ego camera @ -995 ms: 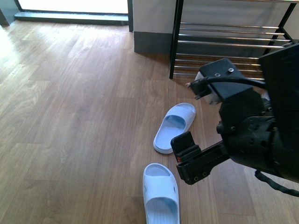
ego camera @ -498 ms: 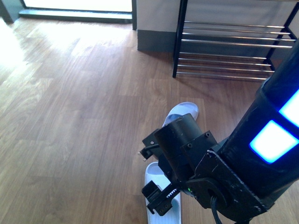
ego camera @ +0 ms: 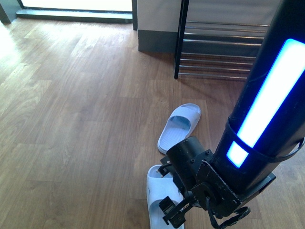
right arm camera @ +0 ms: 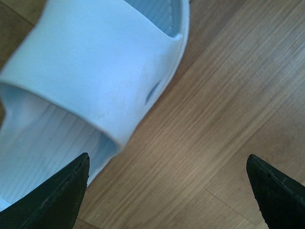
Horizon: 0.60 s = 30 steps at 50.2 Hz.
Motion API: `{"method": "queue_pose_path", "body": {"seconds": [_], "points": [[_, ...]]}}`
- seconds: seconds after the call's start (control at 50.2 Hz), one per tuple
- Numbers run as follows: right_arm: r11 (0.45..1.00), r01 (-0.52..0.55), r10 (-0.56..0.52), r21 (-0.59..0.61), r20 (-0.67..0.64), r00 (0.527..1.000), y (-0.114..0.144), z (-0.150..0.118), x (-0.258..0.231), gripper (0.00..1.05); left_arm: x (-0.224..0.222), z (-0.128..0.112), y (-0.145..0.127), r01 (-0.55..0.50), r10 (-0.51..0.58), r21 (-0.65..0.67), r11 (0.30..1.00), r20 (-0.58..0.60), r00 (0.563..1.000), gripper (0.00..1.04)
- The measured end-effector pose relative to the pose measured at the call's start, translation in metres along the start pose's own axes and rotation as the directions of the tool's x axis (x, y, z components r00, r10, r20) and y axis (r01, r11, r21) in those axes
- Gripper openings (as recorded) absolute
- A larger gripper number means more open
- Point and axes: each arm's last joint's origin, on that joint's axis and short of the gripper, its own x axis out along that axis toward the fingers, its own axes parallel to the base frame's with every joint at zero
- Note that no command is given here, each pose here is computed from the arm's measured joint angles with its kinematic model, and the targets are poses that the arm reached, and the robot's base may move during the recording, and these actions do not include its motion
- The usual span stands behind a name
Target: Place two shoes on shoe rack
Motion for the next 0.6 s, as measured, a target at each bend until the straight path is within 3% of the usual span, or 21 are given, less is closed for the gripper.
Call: {"method": "queue_pose_path", "body": {"seconds": [0.139, 0.597], "points": [[1.0, 0.011, -0.01, 0.02, -0.032, 0.999, -0.009, -0.005, 0.012, 0.96, 0.0, 0.0, 0.0, 0.0, 0.0, 0.0, 1.0, 0.0, 1.0, 0.95], [0.995, -0.051, 0.05, 0.089, 0.018, 0.999, 0.009, 0.003, 0.039, 0.95, 0.0, 0.0, 0.0, 0.0, 0.0, 0.0, 1.0, 0.0, 1.0, 0.95]]}}
